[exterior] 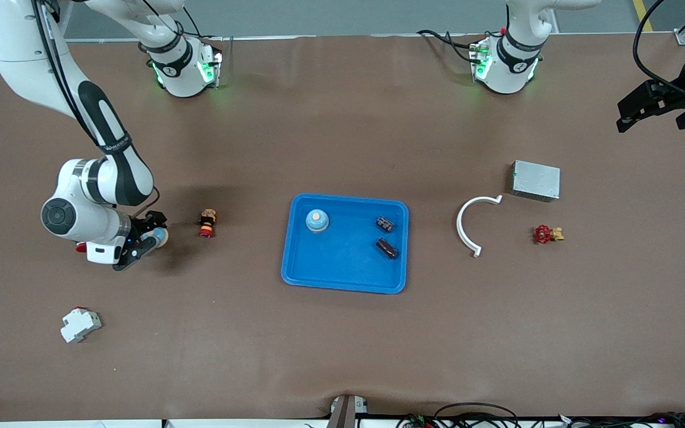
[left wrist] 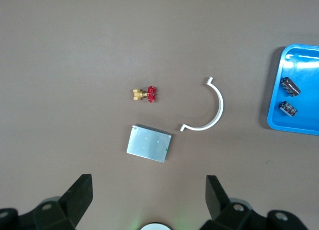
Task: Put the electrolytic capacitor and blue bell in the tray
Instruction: 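Grasp the second light-blue bell with the right gripper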
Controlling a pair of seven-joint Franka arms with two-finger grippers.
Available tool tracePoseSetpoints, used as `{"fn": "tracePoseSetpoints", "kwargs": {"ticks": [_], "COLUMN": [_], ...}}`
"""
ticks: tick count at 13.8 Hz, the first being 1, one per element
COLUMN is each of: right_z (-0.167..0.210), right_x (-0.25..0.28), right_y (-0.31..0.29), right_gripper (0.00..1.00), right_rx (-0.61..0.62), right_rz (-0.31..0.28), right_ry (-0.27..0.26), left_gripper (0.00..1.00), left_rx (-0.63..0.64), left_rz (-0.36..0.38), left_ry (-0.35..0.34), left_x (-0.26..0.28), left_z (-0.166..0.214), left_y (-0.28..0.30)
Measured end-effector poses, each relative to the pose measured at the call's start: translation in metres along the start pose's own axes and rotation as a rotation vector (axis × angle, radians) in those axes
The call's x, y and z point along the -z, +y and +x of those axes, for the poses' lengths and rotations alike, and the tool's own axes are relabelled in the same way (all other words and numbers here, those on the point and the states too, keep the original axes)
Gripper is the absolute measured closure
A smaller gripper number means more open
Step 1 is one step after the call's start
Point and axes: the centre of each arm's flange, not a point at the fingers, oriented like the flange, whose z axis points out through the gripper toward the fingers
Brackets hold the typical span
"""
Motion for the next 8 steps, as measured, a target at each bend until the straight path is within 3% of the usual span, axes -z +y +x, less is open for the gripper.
{"fn": "tracePoseSetpoints", "kwargs": {"ticks": [5, 7, 8], "right_z": [-0.0006, -0.0004, -0.0002], "right_x": [-0.0053, -0.0081, -0.0089], "right_y": [-0.0010, -0.0015, -0.0017], "right_gripper": [0.00, 0.04, 0.14], "right_rx": [0.000, 0.001, 0.001], "right_rz": [0.006, 0.009, 0.009], "right_ry": [-0.007, -0.010, -0.010], "left_gripper": [0.00, 0.00, 0.00], "left_rx": [0.000, 0.001, 0.001], "left_rz": [0.000, 0.000, 0.000], "left_ry": [0.000, 0.000, 0.000], "left_x": [-0.0003, -0.0003, -0.0003], "left_z": [0.0003, 0.0003, 0.0003], "left_y": [0.0000, 0.0000, -0.0001]}}
